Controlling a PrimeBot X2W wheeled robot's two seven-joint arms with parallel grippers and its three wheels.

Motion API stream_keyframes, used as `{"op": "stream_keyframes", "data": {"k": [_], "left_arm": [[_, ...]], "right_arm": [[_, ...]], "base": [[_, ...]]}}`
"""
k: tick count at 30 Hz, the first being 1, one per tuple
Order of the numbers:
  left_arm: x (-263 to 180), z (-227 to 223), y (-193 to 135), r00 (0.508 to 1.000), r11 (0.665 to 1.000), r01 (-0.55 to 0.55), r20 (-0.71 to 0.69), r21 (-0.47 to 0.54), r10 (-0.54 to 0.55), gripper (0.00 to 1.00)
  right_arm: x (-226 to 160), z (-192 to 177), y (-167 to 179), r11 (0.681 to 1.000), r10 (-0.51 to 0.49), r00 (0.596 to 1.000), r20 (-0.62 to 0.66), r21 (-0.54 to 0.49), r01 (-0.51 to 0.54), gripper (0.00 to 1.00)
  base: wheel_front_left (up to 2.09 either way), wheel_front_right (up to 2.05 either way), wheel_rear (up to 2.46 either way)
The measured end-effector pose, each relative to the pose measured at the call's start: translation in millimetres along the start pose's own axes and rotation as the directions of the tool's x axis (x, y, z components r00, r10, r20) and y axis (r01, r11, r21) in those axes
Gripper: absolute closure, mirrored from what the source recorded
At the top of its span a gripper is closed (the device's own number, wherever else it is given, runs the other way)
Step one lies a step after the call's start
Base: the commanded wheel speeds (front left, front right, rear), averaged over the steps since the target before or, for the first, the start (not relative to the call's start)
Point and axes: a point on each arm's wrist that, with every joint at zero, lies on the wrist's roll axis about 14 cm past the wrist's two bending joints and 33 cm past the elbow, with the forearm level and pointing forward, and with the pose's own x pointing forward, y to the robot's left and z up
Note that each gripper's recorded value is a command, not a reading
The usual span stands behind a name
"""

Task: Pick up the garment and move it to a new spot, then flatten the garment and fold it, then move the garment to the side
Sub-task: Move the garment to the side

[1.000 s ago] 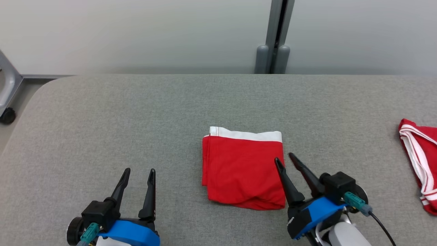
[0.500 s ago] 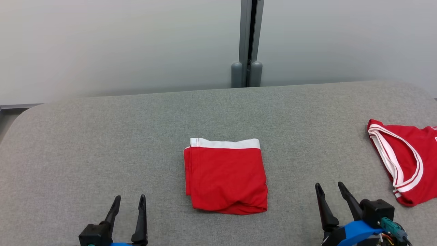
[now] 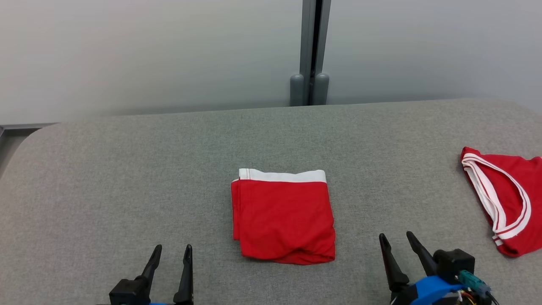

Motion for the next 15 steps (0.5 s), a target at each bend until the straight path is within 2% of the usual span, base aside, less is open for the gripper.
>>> {"op": "stream_keyframes", "data": {"k": [10,15], "left_arm": [[10.3,-5.7,12.0,0.999,1.000,-0.020,-0.028,-0.020,0.019,0.00],[7.3,-12.4,27.0,0.997,0.998,-0.059,-0.053,-0.025,0.058,0.00]], "right_arm": [[64.8,1.8,53.1,0.985,0.171,0.984,-0.052,-0.024,-0.173,0.00],[91.3,-17.7,71.2,0.972,0.221,0.964,-0.145,-0.042,-0.230,0.00]], "base": [[0.00,0.00,0.00],[0.00,0.00,0.00]]}}
